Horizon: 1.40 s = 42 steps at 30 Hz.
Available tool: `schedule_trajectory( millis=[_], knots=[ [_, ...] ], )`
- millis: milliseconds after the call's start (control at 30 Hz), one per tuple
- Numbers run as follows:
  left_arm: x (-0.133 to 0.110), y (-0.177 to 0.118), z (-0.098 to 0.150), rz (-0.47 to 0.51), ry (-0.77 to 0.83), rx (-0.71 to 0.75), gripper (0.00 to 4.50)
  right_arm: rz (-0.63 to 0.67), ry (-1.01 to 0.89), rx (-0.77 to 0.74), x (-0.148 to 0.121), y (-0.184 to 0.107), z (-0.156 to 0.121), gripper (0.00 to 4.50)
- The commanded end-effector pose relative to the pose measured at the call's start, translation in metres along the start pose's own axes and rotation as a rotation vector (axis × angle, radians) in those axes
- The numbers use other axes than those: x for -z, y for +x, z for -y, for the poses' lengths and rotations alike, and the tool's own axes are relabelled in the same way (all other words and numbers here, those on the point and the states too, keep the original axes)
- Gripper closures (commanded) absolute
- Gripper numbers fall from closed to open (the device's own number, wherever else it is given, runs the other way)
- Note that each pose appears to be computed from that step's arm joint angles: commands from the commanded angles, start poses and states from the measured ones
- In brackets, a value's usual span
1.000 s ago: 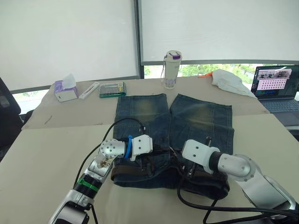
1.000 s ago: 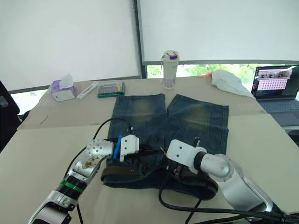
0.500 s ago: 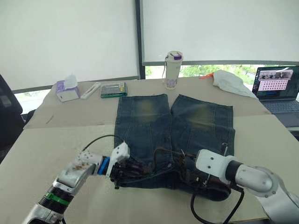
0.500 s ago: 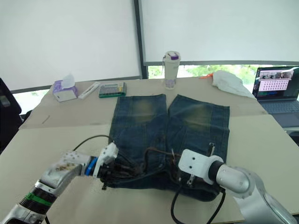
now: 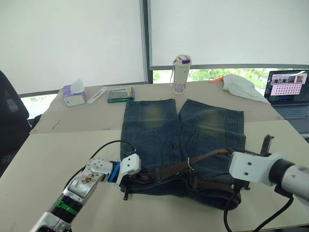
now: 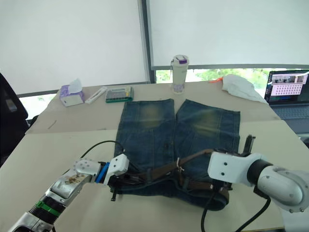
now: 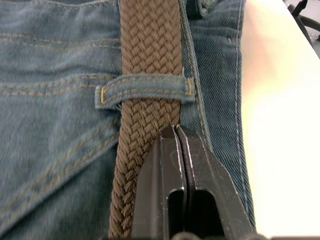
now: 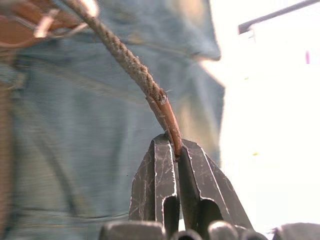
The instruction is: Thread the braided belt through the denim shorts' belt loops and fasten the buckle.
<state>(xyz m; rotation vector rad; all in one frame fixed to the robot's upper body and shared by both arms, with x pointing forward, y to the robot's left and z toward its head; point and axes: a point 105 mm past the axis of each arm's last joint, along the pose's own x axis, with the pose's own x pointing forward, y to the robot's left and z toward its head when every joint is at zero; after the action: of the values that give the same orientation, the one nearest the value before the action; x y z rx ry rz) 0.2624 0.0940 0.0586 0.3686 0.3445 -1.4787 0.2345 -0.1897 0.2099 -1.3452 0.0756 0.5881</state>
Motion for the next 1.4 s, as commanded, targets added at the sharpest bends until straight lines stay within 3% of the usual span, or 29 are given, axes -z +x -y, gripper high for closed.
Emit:
schedule_trajectory(
  millis=[33, 67, 133, 200, 233, 333, 467, 600, 867, 1133, 1167, 1333, 1400],
  knots=[
    [0.026, 0.0, 0.003, -0.066, -0.082, -0.025, 4.46, -0.057, -0.082, 0.132, 0.006, -0.013, 0.039, 4.5],
    [0.017, -0.001, 0.002, -0.011, -0.112, -0.03, 4.46, -0.043, -0.084, 0.117, 0.003, -0.011, 0.039, 4.5],
    [-0.024, -0.01, -0.001, 0.191, -0.245, 0.0, 4.46, 0.028, -0.091, 0.04, -0.009, -0.001, 0.029, 4.5],
    [-0.055, -0.02, -0.004, 0.294, -0.282, 0.024, 4.46, 0.079, -0.089, -0.024, -0.018, 0.01, 0.019, 4.5],
    [-0.067, -0.024, -0.004, 0.316, -0.276, 0.037, 3.92, 0.095, -0.091, -0.043, -0.021, 0.014, 0.016, 4.5],
    [-0.107, -0.027, -0.011, 0.362, -0.177, 0.009, 2.95, 0.114, -0.079, -0.092, -0.024, 0.027, 0.01, 4.5],
    [-0.134, -0.013, -0.016, 0.324, -0.033, -0.034, 1.6, 0.125, -0.064, -0.139, -0.026, 0.038, 0.006, 4.5],
    [-0.15, 0.006, -0.026, 0.292, 0.062, -0.111, 1.6, 0.149, -0.057, -0.165, -0.035, 0.048, 0.006, 4.5],
    [-0.145, 0.023, -0.044, 0.194, 0.135, -0.212, 1.6, 0.2, -0.014, -0.168, -0.055, 0.057, 0.011, 4.5],
    [-0.142, 0.018, -0.046, 0.191, 0.124, -0.247, 4.12, 0.234, 0.085, -0.179, -0.063, 0.058, 0.007, 4.5],
    [-0.14, 0.015, -0.046, 0.206, 0.098, -0.262, 4.48, 0.249, 0.132, -0.168, -0.065, 0.057, 0.007, 4.12],
    [-0.125, -0.002, -0.049, 0.314, -0.082, -0.385, 4.5, 0.285, 0.534, -0.063, -0.063, 0.06, 0.003, 2.38],
    [-0.116, -0.008, -0.054, 0.378, -0.21, -0.455, 4.5, 0.313, 0.661, -0.124, -0.07, 0.064, -0.017, 2.38]
  ],
)
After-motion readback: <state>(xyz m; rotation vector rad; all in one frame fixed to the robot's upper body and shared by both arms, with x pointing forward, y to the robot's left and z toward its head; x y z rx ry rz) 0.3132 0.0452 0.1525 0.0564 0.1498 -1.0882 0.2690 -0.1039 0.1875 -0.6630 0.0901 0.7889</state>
